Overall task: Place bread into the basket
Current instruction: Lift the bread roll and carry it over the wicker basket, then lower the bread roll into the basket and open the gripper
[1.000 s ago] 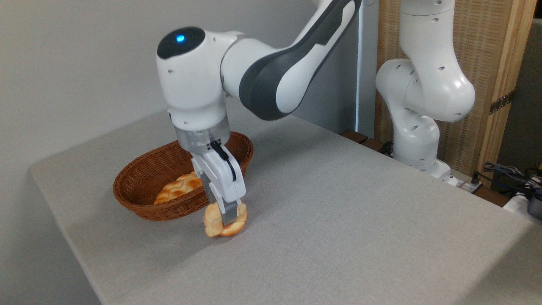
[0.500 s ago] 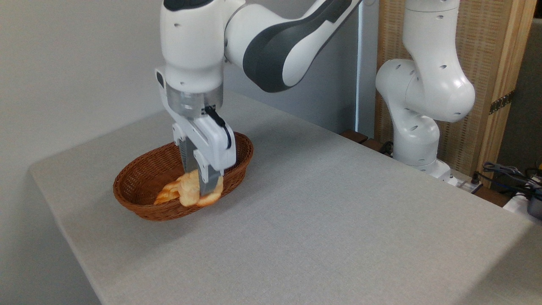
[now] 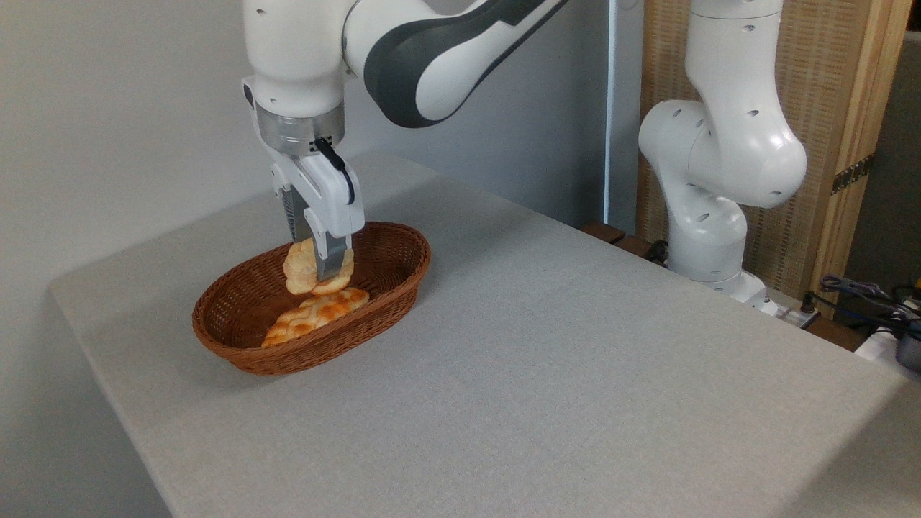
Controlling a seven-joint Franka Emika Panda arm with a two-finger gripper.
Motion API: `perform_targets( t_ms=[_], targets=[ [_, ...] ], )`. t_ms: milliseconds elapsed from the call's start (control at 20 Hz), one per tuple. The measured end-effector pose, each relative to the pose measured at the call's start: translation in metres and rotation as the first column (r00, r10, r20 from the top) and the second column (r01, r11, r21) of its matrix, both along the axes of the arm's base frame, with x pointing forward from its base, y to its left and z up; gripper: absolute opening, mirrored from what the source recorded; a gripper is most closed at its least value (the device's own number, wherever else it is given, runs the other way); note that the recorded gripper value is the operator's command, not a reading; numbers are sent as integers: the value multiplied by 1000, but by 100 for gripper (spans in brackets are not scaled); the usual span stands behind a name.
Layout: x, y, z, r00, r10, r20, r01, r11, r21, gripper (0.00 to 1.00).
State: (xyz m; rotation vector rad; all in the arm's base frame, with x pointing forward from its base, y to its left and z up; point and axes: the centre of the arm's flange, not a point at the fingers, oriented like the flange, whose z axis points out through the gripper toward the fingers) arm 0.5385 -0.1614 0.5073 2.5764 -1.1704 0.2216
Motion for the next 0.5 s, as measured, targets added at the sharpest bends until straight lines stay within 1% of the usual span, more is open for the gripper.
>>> perform_targets(
  t_ms=[500],
  targets=[
    [1,-1,-5,1000,5,-12,-5,1000,1,100]
  ],
)
